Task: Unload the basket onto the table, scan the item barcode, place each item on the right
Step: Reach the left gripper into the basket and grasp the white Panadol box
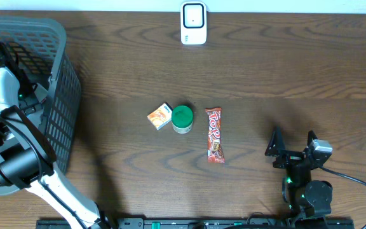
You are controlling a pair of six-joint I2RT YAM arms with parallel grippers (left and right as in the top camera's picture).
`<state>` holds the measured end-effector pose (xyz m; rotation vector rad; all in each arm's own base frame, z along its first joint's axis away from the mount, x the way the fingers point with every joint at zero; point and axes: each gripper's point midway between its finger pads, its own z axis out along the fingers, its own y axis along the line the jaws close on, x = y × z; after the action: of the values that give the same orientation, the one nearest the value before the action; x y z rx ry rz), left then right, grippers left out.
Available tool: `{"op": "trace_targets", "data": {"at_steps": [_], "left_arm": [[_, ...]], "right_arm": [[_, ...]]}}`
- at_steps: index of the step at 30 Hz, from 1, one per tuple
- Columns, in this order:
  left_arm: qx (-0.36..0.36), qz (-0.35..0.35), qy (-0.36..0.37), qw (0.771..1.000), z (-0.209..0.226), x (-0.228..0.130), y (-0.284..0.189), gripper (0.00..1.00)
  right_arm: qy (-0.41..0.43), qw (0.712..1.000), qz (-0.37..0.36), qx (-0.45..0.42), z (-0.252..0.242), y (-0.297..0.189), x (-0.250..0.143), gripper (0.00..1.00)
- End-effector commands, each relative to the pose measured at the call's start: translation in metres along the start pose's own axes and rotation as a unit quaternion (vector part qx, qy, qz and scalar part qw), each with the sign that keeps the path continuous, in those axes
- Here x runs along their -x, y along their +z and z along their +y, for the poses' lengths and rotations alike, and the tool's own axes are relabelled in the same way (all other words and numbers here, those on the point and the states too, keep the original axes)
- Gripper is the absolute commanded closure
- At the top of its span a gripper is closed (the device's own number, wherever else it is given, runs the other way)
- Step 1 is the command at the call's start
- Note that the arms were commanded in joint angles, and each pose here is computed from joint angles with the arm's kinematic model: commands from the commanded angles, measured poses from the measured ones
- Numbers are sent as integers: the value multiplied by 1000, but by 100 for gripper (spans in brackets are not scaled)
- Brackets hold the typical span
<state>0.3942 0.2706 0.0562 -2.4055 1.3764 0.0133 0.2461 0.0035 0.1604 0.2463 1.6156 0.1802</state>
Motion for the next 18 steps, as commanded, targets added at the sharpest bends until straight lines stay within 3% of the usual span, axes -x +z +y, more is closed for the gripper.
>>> {"op": "trace_targets", "data": {"at_steps": [1, 13, 18], "left_arm": [[19, -7, -8, 1000, 9, 3, 9, 13], [92, 1, -4, 996, 44, 11, 52, 13], [107, 20, 19, 994, 52, 5, 56, 35]], "right_arm": [[2, 1000, 0, 1, 1, 0, -1, 1], [2, 1000, 0, 1, 1, 0, -1, 1], [3, 1000, 0, 1, 1, 0, -1, 1]]}}
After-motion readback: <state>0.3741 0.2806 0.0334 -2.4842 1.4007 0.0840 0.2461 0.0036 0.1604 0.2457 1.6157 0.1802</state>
